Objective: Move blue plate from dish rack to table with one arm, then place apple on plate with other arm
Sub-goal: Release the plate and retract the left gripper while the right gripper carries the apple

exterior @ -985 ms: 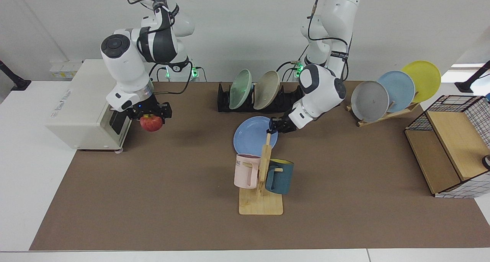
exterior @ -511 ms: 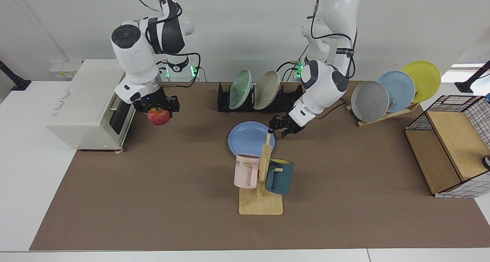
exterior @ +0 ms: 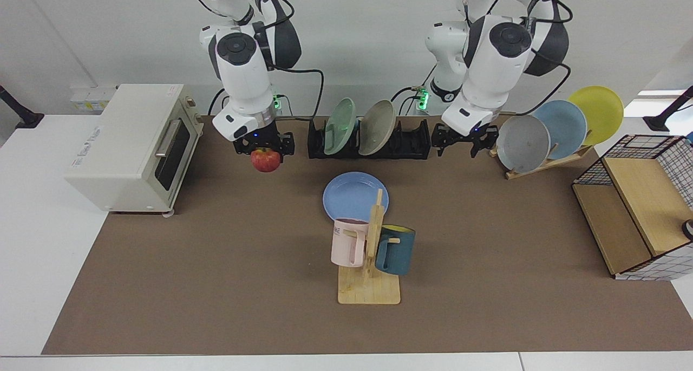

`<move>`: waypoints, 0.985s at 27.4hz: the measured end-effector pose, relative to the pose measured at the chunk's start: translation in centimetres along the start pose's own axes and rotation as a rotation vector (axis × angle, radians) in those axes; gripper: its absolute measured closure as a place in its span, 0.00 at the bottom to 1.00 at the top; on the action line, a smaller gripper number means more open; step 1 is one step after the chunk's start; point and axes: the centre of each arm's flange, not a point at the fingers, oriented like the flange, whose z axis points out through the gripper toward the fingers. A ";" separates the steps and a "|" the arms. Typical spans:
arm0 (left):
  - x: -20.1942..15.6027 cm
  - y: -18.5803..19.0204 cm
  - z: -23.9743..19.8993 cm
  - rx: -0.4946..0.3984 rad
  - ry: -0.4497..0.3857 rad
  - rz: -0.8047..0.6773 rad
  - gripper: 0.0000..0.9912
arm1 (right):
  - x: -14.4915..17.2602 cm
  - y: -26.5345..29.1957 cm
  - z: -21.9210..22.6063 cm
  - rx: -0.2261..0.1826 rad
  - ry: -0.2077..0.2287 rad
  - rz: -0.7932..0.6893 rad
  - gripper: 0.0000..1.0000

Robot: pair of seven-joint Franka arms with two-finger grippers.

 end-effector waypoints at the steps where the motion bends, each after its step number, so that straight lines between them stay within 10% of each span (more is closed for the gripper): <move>1: 0.0 -0.5 -0.8 0.007 -0.001 -0.001 0.11 | -0.1 -0.6 0.1 0.001 0.000 0.004 0.30; 27: -2.3 -8.0 -9.3 0.012 0.056 0.026 0.00 | -3.8 -21.1 9.9 0.010 0.018 0.198 0.30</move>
